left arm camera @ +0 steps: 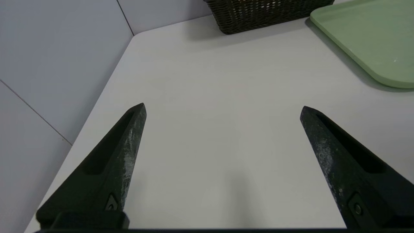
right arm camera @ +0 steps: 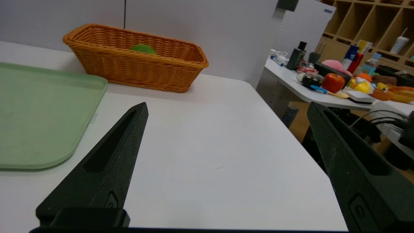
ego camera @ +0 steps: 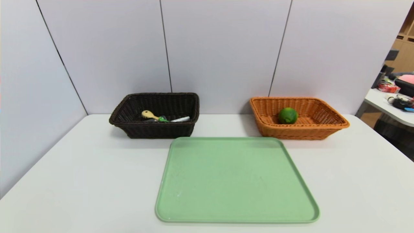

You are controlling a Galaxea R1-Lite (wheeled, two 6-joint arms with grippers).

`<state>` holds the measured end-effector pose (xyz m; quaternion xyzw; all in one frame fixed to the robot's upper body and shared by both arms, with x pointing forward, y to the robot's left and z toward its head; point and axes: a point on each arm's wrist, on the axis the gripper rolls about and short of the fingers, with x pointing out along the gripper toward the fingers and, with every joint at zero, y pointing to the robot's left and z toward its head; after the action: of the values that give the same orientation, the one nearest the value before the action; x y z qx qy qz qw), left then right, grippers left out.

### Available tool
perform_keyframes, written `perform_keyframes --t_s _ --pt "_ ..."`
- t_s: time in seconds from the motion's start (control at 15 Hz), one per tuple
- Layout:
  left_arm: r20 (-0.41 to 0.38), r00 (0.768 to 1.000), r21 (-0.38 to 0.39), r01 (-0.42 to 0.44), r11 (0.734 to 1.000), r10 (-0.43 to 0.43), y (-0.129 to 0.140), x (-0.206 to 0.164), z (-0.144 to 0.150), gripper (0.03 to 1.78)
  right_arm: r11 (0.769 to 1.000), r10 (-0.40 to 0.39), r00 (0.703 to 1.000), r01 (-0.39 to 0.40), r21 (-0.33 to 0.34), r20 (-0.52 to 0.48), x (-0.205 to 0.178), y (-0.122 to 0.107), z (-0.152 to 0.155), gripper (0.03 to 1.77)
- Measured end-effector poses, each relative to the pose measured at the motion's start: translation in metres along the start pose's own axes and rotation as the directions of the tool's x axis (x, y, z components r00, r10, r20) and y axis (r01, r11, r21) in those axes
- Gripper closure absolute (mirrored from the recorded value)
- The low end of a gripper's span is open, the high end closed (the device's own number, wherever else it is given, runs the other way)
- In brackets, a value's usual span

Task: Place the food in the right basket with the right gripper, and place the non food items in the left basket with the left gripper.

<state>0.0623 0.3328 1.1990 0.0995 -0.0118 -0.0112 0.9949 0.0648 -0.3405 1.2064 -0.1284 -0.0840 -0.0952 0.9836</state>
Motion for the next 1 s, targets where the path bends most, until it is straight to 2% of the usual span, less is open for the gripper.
perform_keyframes --t_s 0.2,0.4,0.6,0.8,1.0 --pt "-0.008 1.0 -0.01 0.007 1.0 -0.008 -0.002 0.005 -0.012 0.12 0.995 0.099 0.995 -0.099 0.011 -0.017 0.001 0.004 -0.008 0.1" --pt "-0.019 1.0 -0.012 0.01 1.0 -0.01 -0.003 0.006 -0.016 0.12 0.979 0.203 0.977 -0.201 0.024 -0.072 0.0 0.009 -0.016 0.1" --pt "-0.021 1.0 -0.015 0.01 1.0 -0.011 -0.003 0.006 -0.016 0.12 0.973 0.23 0.969 -0.227 0.043 -0.084 -0.001 0.009 -0.017 0.1" --pt "-0.023 1.0 -0.016 0.011 1.0 -0.011 -0.003 0.006 -0.017 0.12 0.96 0.269 0.955 -0.256 0.115 -0.121 -0.001 0.011 -0.022 0.1" --pt "-0.026 1.0 -0.027 0.011 1.0 -0.012 -0.003 0.006 -0.017 0.12 0.956 0.262 0.959 -0.241 0.165 -0.113 -0.001 0.011 -0.02 0.1"
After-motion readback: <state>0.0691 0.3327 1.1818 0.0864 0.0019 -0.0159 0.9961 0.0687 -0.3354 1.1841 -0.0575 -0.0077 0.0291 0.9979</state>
